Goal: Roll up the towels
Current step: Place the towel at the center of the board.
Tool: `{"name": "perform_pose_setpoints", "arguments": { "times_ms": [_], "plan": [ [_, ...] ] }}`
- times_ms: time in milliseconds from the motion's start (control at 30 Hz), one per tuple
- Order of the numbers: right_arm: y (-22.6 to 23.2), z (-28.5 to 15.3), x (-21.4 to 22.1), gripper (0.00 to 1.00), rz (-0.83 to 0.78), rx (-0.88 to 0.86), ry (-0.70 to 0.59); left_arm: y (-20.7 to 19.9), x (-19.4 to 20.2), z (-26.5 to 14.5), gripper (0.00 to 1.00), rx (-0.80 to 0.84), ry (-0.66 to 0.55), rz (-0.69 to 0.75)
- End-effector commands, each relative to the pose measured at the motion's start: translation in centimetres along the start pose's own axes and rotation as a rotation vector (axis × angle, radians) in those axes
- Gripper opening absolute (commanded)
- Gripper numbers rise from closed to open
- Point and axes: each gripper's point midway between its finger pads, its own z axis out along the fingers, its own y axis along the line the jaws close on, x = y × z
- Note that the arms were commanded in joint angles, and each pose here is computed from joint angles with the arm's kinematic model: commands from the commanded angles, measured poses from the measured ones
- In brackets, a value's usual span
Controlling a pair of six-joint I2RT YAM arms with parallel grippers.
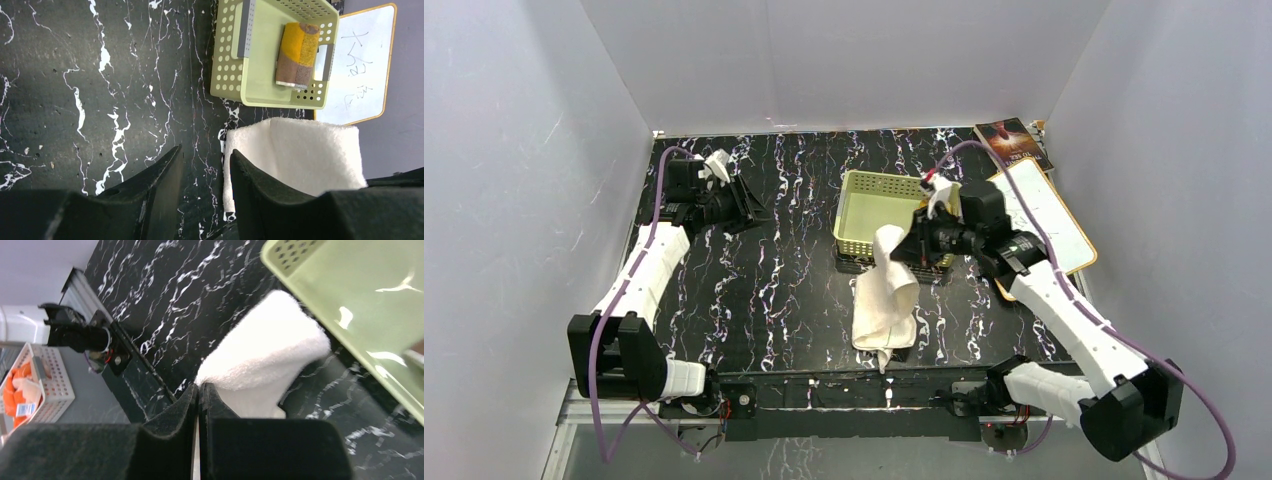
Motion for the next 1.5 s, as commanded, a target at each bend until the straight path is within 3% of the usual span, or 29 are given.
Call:
{"name": "perform_pose_setpoints", "arguments": {
  "times_ms": [0, 300, 433, 600, 900, 933, 967, 1000, 1067, 1167, 1267, 1467],
  "plan": [
    [3.3, 2.5, -1.0, 0.00, -0.074, -0.044, -0.023, -0.3, 0.9, -0.8, 0.39, 0.016, 0.028, 0.008],
    [11.5, 10.0, -2.0, 0.00, -0.054, -0.234, -0.057, 2.4, -1.3, -3.0, 0.39, 0.044, -0.021, -0.098],
    [14.2, 13.0, -6.0, 0.00, -0.113, -0.279, -0.105, 3.8, -4.1, -5.6, 0.39, 0.072, -0.102, -0.160],
    [14.0, 16.9, -8.2, 0.00, -0.175, -0.247, -0.076, 3.0, -4.6, -6.3, 0.41, 0.114, -0.098, -0.151],
    [15.3, 25.1, -5.3, 0.00, -0.141, -0.324, -0.006, 7.7, -2.0, -7.7, 0.47, -0.182, -0.105, -0.133],
    [15.6, 25.8, -5.1, 0.02, -0.134, -0.340, 0.006, 8.6, -2.1, -8.1, 0.48, -0.224, -0.110, -0.131],
    [15.8, 26.2, -5.0, 0.16, -0.126, -0.357, 0.018, 9.4, -2.2, -8.6, 0.49, -0.268, -0.119, -0.128],
    [15.9, 26.3, -5.1, 0.33, -0.129, -0.357, 0.019, 10.2, -2.4, -9.0, 0.50, -0.310, -0.129, -0.123],
    [15.1, 25.5, -6.2, 0.53, -0.158, -0.317, -0.012, 11.1, -2.8, -9.8, 0.51, -0.374, -0.146, -0.109],
    [11.8, 22.1, -8.5, 0.66, -0.156, -0.227, -0.091, 11.6, -3.4, -10.1, 0.52, -0.403, -0.162, -0.101],
    [6.9, 18.7, -7.8, 0.63, -0.106, -0.121, -0.068, 11.6, -4.0, -10.0, 0.52, -0.404, -0.168, -0.102],
    [-0.8, 14.4, -1.0, 0.46, -0.099, 0.138, 0.058, 11.2, -4.8, -8.9, 0.52, -0.349, -0.151, -0.113]
  ]
}}
